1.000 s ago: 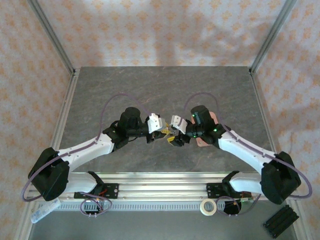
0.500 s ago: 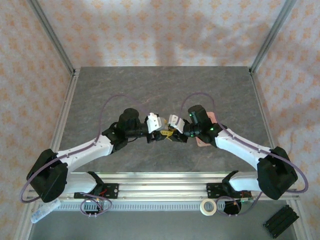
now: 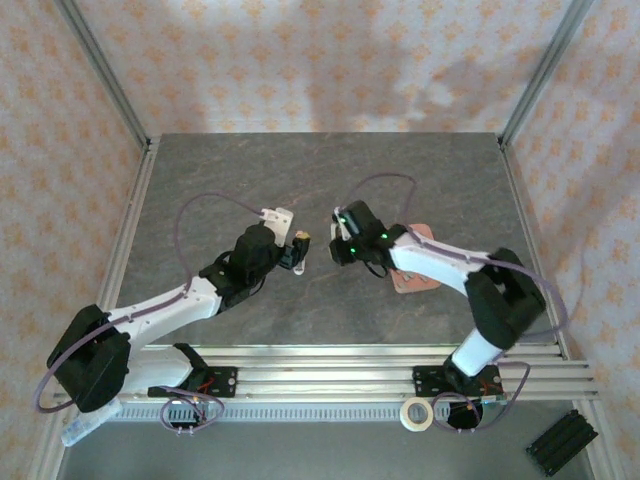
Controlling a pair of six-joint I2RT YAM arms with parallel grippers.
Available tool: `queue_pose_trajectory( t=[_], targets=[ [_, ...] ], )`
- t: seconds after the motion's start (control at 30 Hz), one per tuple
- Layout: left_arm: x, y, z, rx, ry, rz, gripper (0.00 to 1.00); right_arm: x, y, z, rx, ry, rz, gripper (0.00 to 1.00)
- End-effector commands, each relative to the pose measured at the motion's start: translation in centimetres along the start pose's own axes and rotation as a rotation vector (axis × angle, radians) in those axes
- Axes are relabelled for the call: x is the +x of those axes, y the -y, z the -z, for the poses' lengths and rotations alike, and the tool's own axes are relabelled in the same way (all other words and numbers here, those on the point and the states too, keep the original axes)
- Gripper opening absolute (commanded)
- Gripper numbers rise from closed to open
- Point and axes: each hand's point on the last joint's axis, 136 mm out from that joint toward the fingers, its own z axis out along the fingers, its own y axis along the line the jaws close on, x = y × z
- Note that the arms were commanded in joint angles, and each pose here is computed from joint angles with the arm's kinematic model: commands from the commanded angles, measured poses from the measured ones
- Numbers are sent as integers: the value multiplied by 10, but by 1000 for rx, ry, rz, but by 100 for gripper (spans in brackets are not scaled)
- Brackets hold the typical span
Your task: Load the staples into the stapler
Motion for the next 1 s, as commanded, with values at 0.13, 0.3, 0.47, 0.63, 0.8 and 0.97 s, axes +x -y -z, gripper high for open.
queue_pose_trajectory(
  t=[0.13, 0.3, 0.47, 0.63, 0.8, 0.97],
  targets=[
    [16, -44, 1, -268, -48, 176, 69, 15, 0, -21, 218, -119, -275, 24],
    [21, -50, 3, -292, -46, 190, 69, 31, -10, -37, 219, -230, -385, 25],
    [23, -52, 3, -294, -54, 177, 69, 33, -13, -45, 250, -251, -376, 26],
    [23, -53, 4, -289, -51, 185, 69, 27, -11, -50, 273, -228, -389, 29],
    [21, -53, 5, -285, -44, 186, 69, 20, -13, -50, 277, -214, -402, 43],
    [21, -51, 4, -275, -46, 177, 69, 18, -16, -48, 263, -214, -405, 51]
  ],
)
